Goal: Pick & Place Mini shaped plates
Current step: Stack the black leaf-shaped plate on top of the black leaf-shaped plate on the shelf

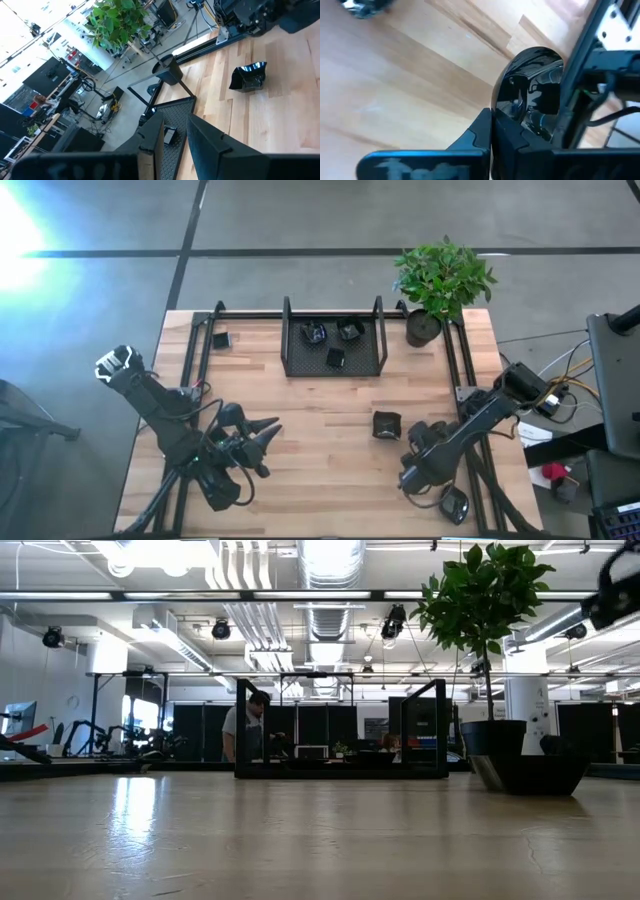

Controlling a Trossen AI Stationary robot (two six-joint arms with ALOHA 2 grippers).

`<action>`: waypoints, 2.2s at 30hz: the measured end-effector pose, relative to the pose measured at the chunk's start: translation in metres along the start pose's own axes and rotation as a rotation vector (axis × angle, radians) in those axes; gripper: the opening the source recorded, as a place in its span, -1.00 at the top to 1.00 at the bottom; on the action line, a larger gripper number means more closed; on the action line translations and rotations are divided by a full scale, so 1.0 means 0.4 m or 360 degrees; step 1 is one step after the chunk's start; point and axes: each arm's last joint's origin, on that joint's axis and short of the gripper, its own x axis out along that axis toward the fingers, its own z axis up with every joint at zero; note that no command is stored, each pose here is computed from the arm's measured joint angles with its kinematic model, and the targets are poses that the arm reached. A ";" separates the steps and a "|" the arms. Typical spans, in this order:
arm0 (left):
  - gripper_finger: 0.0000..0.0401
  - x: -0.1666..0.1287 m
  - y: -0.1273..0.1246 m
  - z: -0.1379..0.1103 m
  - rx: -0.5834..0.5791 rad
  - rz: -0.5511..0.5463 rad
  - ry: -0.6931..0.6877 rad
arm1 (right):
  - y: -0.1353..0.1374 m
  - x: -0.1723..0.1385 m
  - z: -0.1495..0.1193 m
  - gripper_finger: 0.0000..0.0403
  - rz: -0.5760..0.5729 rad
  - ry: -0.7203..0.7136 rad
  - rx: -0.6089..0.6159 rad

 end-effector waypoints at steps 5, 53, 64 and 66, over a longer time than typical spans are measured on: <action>0.59 0.000 0.000 0.000 -0.0005 0.0001 0.0000 | 0.001 -0.059 -0.008 0.96 0.0076 -0.0050 -0.0084; 0.59 0.127 -0.084 0.044 0.0542 -0.0583 -0.0116 | 0.198 -0.301 0.155 0.96 0.0250 -0.1660 -0.1867; 0.59 0.188 -0.092 0.041 0.0635 -0.0561 -0.0117 | 0.199 -0.303 0.162 0.96 0.0209 -0.1678 -0.1947; 0.59 0.195 -0.097 0.037 0.0669 -0.0560 -0.0108 | 0.200 -0.303 0.162 0.96 0.0215 -0.1682 -0.1942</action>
